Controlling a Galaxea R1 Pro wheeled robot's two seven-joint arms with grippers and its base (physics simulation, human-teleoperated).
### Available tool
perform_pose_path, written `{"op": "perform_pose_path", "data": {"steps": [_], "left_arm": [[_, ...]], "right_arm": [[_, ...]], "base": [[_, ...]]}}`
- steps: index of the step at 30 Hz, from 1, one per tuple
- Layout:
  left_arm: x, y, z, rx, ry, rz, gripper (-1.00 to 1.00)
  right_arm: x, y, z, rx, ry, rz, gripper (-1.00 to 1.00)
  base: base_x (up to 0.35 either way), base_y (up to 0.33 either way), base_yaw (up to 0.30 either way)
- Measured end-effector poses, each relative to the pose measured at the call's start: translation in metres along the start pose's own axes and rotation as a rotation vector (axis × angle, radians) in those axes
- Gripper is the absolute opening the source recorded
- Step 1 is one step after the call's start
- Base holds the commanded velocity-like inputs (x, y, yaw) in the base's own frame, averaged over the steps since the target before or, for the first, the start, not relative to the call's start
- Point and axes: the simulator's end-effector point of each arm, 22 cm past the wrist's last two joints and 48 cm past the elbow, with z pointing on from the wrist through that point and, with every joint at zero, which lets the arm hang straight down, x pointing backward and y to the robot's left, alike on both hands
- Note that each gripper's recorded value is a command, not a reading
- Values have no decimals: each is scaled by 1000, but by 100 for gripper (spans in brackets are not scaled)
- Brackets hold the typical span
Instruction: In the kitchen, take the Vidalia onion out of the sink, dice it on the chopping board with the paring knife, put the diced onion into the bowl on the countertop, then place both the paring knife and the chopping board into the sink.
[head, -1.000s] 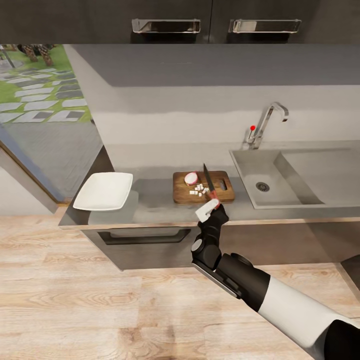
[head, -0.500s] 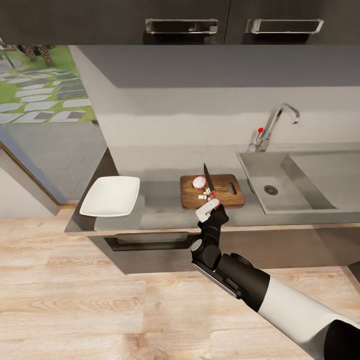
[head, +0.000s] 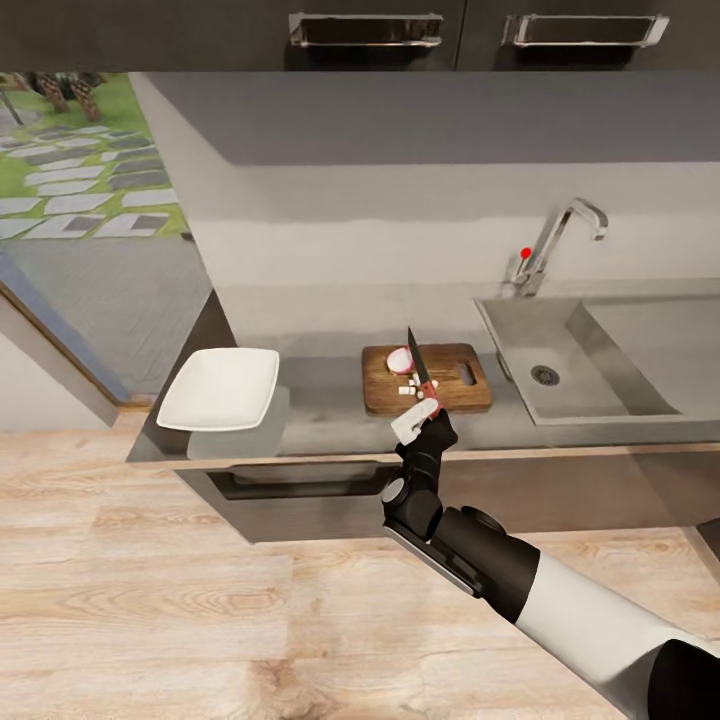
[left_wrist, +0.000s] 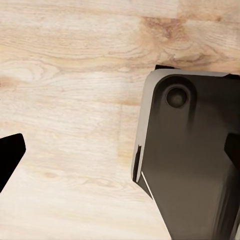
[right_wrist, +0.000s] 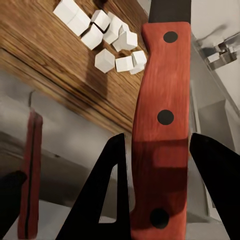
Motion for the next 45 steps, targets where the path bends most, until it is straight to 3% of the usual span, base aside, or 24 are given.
{"op": "perform_pose_path", "data": {"steps": [21, 31, 33, 38, 39, 42, 45], "left_arm": [[12, 2, -1, -4, 35, 5, 100], [13, 2, -1, -4, 36, 5, 100], [13, 2, -1, -4, 36, 5, 100], [13, 2, -1, -4, 36, 5, 100], [13, 2, -1, -4, 36, 5, 100], [14, 2, -2, -4, 39, 5, 100], [15, 2, -2, -5, 41, 6, 100]], "right_arm": [[13, 17, 7, -25, 22, -10, -100], [11, 15, 7, -23, 19, 0, -100], [8, 7, 11, -13, 17, 46, -100], [5, -46, 32, 47, 57, 274, -100], [6, -58, 36, 42, 78, 345, -100], [7, -72, 40, 3, 113, 478, -100], [12, -92, 44, 0, 110, 528, -100]], "base": [[2, 1, 0], [0, 0, 0], [0, 0, 0], [0, 0, 0], [0, 0, 0], [0, 0, 0], [0, 0, 0]]}}
